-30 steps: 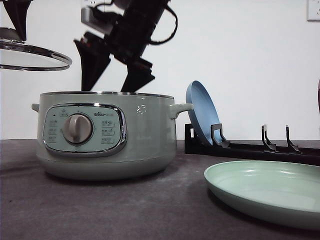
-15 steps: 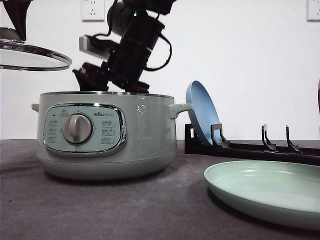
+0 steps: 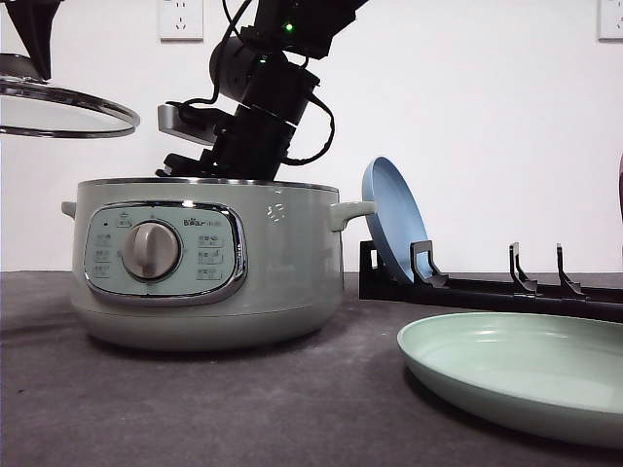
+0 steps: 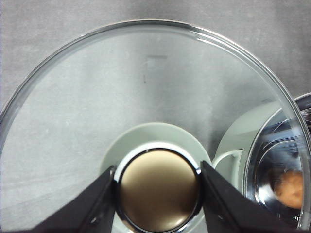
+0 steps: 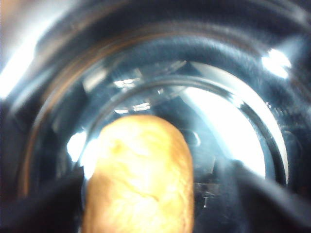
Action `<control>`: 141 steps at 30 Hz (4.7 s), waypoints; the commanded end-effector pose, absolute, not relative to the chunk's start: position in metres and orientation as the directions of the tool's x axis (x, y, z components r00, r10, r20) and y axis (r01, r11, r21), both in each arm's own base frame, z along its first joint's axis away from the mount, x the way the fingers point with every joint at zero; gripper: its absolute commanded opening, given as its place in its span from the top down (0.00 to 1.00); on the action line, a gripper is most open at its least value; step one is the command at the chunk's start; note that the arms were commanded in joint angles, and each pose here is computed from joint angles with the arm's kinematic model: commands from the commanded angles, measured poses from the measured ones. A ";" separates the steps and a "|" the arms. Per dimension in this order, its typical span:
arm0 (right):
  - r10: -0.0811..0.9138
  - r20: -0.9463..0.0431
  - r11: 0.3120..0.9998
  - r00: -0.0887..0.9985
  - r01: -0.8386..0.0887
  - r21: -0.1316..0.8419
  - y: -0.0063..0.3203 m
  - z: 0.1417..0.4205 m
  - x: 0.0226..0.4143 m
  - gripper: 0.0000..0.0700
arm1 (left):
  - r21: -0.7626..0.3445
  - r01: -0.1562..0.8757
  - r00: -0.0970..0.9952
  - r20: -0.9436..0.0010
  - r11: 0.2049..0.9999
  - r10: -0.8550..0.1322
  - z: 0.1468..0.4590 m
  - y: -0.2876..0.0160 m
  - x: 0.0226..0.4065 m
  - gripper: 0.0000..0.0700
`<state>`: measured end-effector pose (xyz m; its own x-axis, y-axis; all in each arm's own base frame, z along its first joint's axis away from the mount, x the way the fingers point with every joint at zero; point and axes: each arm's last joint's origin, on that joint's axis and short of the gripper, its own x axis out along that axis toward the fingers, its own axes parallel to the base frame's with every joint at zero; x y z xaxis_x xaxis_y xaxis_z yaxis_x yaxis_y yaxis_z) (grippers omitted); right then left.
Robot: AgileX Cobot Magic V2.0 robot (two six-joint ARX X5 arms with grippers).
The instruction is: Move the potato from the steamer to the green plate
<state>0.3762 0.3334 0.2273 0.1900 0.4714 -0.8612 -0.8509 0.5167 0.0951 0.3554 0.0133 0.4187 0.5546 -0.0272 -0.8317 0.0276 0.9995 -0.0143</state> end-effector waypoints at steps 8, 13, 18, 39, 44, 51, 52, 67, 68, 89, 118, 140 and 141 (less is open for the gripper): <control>0.492 -0.849 0.531 0.193 -0.839 0.117 0.340 0.234 0.378 0.58 | -0.015 0.022 0.624 -0.781 1.000 -0.026 0.436 0.013 0.351 1.00; 0.522 -0.822 0.530 0.229 -0.842 0.102 0.337 0.273 0.376 0.59 | -0.015 0.022 0.624 -0.781 1.000 -0.026 0.436 0.013 0.351 1.00; 0.542 -0.798 0.531 0.264 -0.843 0.082 0.325 0.320 0.364 0.59 | -0.015 0.022 0.624 -0.781 1.000 -0.026 0.436 0.013 0.351 1.00; 0.431 -0.787 0.672 0.441 -0.739 -0.046 0.194 0.455 0.263 0.59 | -0.015 0.022 0.619 -0.785 1.000 -0.026 0.435 0.013 0.351 1.00; 0.364 -0.815 0.725 0.452 -0.687 -0.057 0.151 0.451 0.223 0.59 | -0.016 0.022 0.615 -0.788 1.000 -0.026 0.435 0.013 0.350 1.00; 0.315 -0.820 0.807 0.477 -0.589 -0.032 0.091 0.432 0.166 0.59 | -0.017 0.022 0.604 -0.797 1.000 -0.026 0.434 0.013 0.349 1.00; 0.318 -0.810 0.820 0.493 -0.572 -0.026 0.084 0.430 0.160 0.59 | -0.017 0.022 0.604 -0.797 1.000 -0.026 0.434 0.013 0.349 1.00; 0.417 -0.765 0.882 0.492 -0.423 0.208 0.060 0.337 0.128 0.59 | -0.018 0.028 0.604 -0.797 0.999 -0.031 0.434 0.011 0.350 1.00; 0.418 -0.771 0.884 0.480 -0.413 0.221 0.062 0.328 0.130 0.59 | -0.018 0.030 0.603 -0.797 0.999 -0.032 0.434 0.010 0.350 1.00; 0.427 -0.788 0.902 0.444 -0.273 0.335 0.078 0.189 0.168 0.59 | -0.018 0.038 0.605 -0.795 0.999 -0.037 0.434 0.007 0.350 1.00; 0.425 -0.811 0.903 0.402 -0.256 0.346 0.090 0.161 0.193 0.36 | -0.017 0.038 0.607 -0.794 0.999 -0.037 0.435 0.007 0.350 1.00; 0.552 -0.581 0.832 0.598 -0.351 0.430 0.066 0.314 0.129 0.10 | -0.018 0.037 0.606 -0.794 0.999 -0.037 0.434 0.007 0.350 1.00; 0.548 -0.566 0.834 0.616 -0.353 0.424 0.061 0.322 0.121 0.09 | -0.018 0.037 0.606 -0.794 0.999 -0.037 0.434 0.007 0.350 1.00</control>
<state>0.1261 0.0632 0.3145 0.6021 0.5467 -0.5819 -0.3526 0.8360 0.4205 0.3539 0.0077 0.4179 0.5388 -0.0365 -0.8417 0.0366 0.9991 -0.0199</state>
